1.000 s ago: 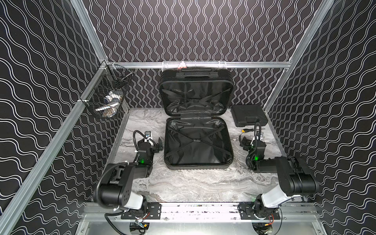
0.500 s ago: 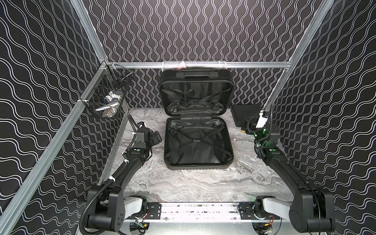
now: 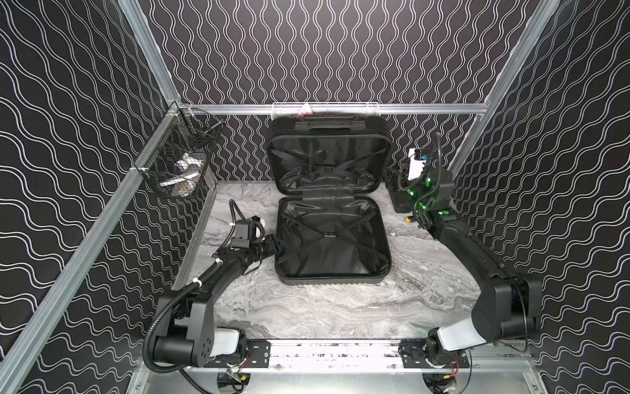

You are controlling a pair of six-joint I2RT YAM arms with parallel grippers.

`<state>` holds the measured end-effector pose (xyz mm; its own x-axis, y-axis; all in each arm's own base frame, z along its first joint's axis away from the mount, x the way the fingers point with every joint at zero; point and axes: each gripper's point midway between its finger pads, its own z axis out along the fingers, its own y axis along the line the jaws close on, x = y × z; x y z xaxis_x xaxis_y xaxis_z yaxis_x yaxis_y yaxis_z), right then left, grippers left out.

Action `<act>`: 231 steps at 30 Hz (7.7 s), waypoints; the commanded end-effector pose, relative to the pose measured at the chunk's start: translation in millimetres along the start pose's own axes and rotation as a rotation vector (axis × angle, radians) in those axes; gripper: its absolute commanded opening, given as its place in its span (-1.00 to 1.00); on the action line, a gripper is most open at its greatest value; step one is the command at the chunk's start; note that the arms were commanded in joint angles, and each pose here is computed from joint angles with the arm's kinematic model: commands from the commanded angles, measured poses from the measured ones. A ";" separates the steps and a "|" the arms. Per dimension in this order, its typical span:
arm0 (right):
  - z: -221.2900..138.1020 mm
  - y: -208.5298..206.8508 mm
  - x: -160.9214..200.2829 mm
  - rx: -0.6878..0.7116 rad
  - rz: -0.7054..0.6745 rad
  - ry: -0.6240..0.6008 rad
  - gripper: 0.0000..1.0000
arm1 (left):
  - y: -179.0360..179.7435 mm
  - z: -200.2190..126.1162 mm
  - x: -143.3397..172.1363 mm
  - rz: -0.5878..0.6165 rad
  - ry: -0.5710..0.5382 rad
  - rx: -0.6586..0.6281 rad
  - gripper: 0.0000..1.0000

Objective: Close the suitcase zippers
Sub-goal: Close the suitcase at the center of the board, then adjust the suitcase at the center of the board, then pick up the suitcase from the center of the board.

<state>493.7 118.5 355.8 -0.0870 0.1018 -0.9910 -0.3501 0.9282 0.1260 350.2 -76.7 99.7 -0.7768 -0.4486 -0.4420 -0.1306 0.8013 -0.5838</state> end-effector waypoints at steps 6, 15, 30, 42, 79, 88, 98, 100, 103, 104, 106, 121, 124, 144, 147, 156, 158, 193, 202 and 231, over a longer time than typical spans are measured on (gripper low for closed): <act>22.3 -6.1 -18.4 0.039 -0.086 -0.026 0.03 | 0.3 5.8 1.7 -0.008 0.029 0.001 -0.49; 31.7 2.9 -11.9 -0.027 -0.112 -0.002 -0.35 | 5.4 11.1 2.0 -0.016 0.033 -0.016 -0.69; 22.3 15.5 -8.8 -0.062 -0.162 0.009 -1.00 | 8.9 19.2 -4.1 -0.032 0.021 -0.029 -0.72; -29.9 29.8 4.8 -0.028 -0.006 0.060 -1.00 | -7.6 -11.6 -31.7 -0.002 -0.114 -0.028 -0.36; -196.9 0.7 243.6 0.411 0.311 0.522 0.16 | -52.1 -149.0 -20.8 0.215 -0.114 -0.114 0.07; -175.7 59.9 290.6 0.201 0.437 0.710 0.14 | -62.8 -159.5 11.0 0.279 0.057 -0.056 0.19; -151.8 133.8 306.1 -0.002 0.398 0.740 0.18 | -58.1 -157.4 5.4 0.202 0.005 -0.075 0.47; -149.5 146.1 306.9 -0.032 0.380 0.740 0.19 | -57.1 -147.5 4.6 0.144 0.029 -0.071 0.46; -147.7 158.4 305.4 -0.058 0.357 0.729 0.21 | -66.5 -130.8 6.5 0.052 0.090 -0.003 0.40; -148.1 160.9 305.1 -0.062 0.349 0.727 0.22 | -69.7 -127.8 6.7 0.028 0.096 0.019 0.40; -147.6 163.9 303.4 -0.064 0.336 0.720 0.23 | -72.4 -127.1 1.5 0.000 0.062 0.026 0.43; -155.2 130.7 275.3 0.065 0.255 0.597 0.39 | -65.9 -108.6 9.9 -0.194 0.013 -0.229 0.47; -159.8 121.3 267.5 0.100 0.221 0.575 0.43 | -63.0 -101.6 17.2 -0.209 0.017 -0.282 0.45; -180.6 84.3 226.6 0.205 0.137 0.474 0.59 | -45.8 -83.9 5.6 -0.094 -0.057 -0.596 -0.12; -185.1 72.2 222.9 0.228 0.144 0.472 0.60 | -32.9 -86.5 -12.6 -0.028 -0.059 -0.680 -0.31; -198.1 39.6 220.6 0.262 0.229 0.474 0.62 | 4.5 -73.7 -65.8 0.101 0.033 -0.575 -0.55; -199.2 37.1 221.8 0.268 0.230 0.475 0.62 | 6.2 -75.7 -75.1 0.135 0.014 -0.550 -0.55; -196.9 51.8 229.7 0.155 0.247 0.484 0.64 | 4.8 -85.4 -103.9 0.347 0.066 -0.502 -0.39; -192.8 86.1 240.8 -0.099 0.195 0.409 0.49 | 8.9 -53.6 -169.7 0.432 0.057 -0.505 -0.37; -181.3 196.5 283.3 -0.810 0.089 0.402 -0.10 | -2.4 -27.9 -205.2 0.386 0.031 -0.341 -0.35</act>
<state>230.4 256.3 93.0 -0.4864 -0.1191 -0.8656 -0.8101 0.4327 0.3957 477.0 25.5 189.2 -0.8810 -0.0193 -0.4728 0.0163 0.9973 -0.0711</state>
